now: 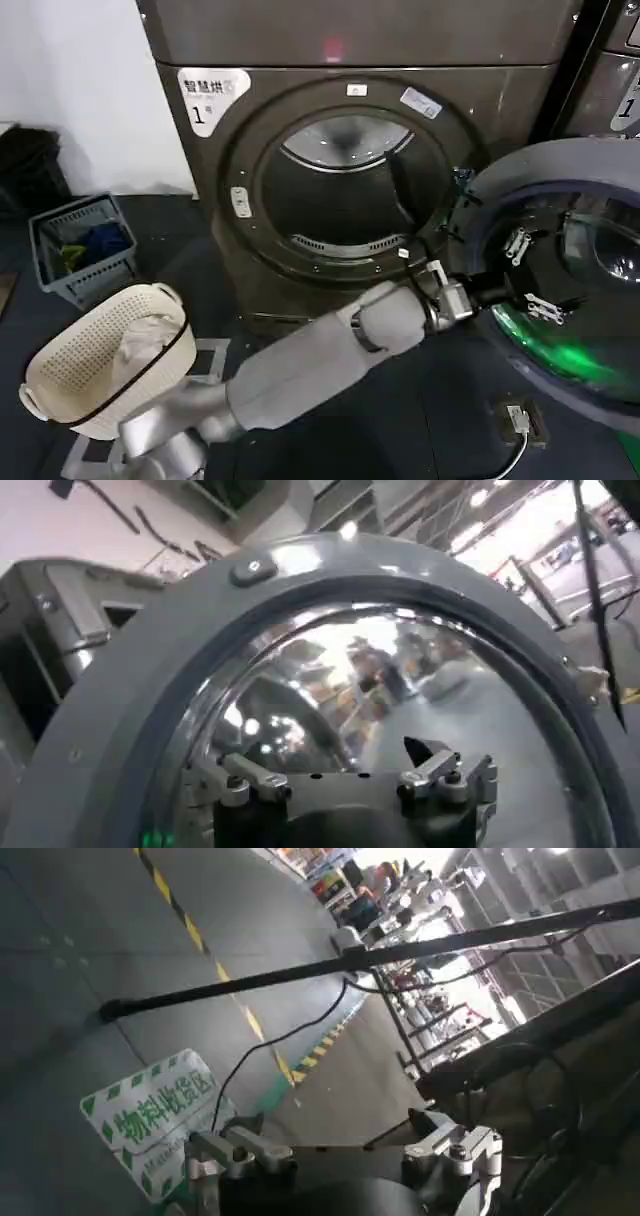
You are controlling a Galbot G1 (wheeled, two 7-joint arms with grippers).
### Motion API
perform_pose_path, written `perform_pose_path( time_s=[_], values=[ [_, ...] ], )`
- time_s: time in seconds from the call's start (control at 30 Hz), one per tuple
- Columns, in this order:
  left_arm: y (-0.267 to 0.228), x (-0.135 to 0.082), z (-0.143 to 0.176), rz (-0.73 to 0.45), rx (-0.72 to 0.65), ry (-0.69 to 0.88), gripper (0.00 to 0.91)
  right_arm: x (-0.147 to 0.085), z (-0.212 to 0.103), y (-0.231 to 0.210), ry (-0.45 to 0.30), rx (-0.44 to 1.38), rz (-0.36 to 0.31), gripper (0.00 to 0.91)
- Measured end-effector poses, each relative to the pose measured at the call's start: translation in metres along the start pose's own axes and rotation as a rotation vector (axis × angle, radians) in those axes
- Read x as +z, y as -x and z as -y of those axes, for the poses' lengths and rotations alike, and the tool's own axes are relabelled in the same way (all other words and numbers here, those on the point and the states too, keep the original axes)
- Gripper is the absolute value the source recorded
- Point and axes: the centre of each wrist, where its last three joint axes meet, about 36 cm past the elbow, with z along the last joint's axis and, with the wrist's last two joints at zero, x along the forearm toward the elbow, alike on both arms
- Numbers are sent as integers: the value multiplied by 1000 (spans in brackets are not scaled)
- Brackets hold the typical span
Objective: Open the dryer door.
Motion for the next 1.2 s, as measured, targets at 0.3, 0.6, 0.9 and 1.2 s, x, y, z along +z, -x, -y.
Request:
perform_pose_path(
  time_s=[0.3, 0.6, 0.9, 1.2],
  values=[
    [14, 4, 0, -27, -27, -13, 907, -2, -3, -1, 0, -7, 4, 907],
    [14, 9, -2, -44, -29, -14, 907, -1, -5, -2, 0, -12, 4, 907],
    [9, 10, -4, -48, -26, -11, 907, -1, -7, -2, -1, -17, 5, 907],
    [7, 8, -3, -46, -21, -14, 907, -1, -8, -3, 0, -20, 5, 907]
  ],
)
